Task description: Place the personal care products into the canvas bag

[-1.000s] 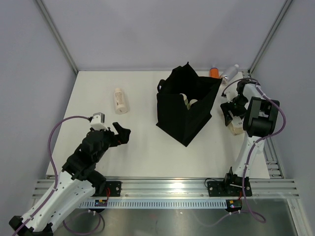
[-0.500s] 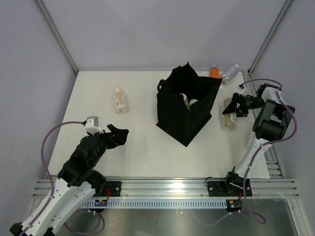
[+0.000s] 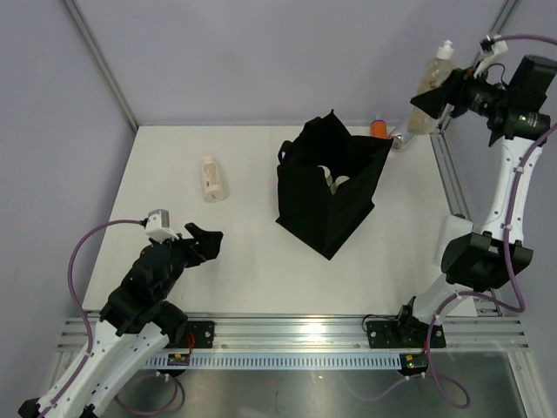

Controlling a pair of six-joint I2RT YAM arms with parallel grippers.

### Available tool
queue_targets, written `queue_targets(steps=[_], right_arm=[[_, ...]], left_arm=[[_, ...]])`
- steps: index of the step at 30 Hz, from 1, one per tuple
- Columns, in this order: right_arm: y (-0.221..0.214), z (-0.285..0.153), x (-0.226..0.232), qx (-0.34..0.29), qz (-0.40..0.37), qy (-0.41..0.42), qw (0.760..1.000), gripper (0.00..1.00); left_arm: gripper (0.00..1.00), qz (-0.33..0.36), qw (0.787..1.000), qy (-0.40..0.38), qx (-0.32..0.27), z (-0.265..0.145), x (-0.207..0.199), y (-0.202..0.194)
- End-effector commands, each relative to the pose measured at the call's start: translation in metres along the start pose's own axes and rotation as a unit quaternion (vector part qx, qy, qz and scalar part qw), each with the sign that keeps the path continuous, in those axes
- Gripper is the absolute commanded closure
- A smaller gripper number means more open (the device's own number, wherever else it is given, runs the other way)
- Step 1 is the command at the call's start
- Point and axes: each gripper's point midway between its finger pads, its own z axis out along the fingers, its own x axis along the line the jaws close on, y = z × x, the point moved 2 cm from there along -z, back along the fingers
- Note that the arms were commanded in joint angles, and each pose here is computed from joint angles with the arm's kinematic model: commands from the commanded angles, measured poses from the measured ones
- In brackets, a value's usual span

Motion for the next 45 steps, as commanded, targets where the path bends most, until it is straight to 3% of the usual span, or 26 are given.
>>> queue_targets(steps=[1,8,16,19,23,24,26,27,29,33,35,37,39,40,45], right_arm=[[0.059,0.008,0.121,-0.041,-0.118,0.125,0.984,1.00],[0.016,0.075,0.193,-0.007,-0.220,0.170,0.961,1.00],[-0.042,0.111,0.194,0.043,-0.245,0.184,0.951,1.00],[-0.061,0.113,0.189,0.063,-0.255,0.185,0.947,0.95],[-0.088,0.115,0.182,0.097,-0.255,0.185,0.944,0.73],[-0.102,0.115,0.179,0.115,-0.249,0.186,0.944,0.61],[-0.110,0.113,0.176,0.122,-0.250,0.180,0.943,0.50],[-0.120,0.113,0.172,0.134,-0.246,0.174,0.944,0.37],[-0.124,0.111,0.168,0.140,-0.244,0.164,0.946,0.29],[-0.126,0.107,0.164,0.153,-0.240,0.148,0.947,0.03],[-0.123,0.106,0.164,0.158,-0.240,0.145,0.947,0.00],[-0.114,0.102,0.166,0.158,-0.242,0.137,0.947,0.01],[-0.104,0.098,0.169,0.155,-0.245,0.133,0.948,0.01],[-0.100,0.096,0.171,0.154,-0.247,0.134,0.947,0.01],[-0.075,0.081,0.183,0.145,-0.248,0.141,0.947,0.01]], left_arm=[[0.01,-0.011,0.999,0.006,-0.037,-0.003,-0.002,0.018],[0.01,-0.017,1.000,0.010,-0.025,-0.004,-0.001,0.014],[0.01,-0.038,0.999,0.014,-0.022,-0.009,0.005,0.008],[0.01,-0.042,0.999,0.016,-0.024,-0.010,0.007,0.007],[0.01,-0.046,0.999,0.017,-0.023,-0.008,0.008,0.004],[0.01,-0.047,0.999,0.017,-0.023,-0.008,0.008,0.004],[0.01,-0.047,0.998,0.022,-0.022,-0.007,0.009,0.004],[0.01,-0.048,0.998,0.026,-0.022,-0.006,0.010,0.004],[0.01,-0.052,0.997,0.038,-0.030,-0.004,0.012,0.008],[0.01,-0.026,0.996,0.081,-0.013,0.016,0.014,0.007],[0.01,-0.010,0.995,0.097,-0.014,0.025,0.010,0.017],[0.01,0.009,0.991,0.130,0.022,0.043,0.012,0.012],[0.01,0.001,0.989,0.150,0.020,0.056,0.014,0.033],[0.01,-0.003,0.987,0.153,0.049,0.069,0.016,0.027],[0.01,-0.012,0.984,0.174,0.046,0.108,0.035,0.060]])
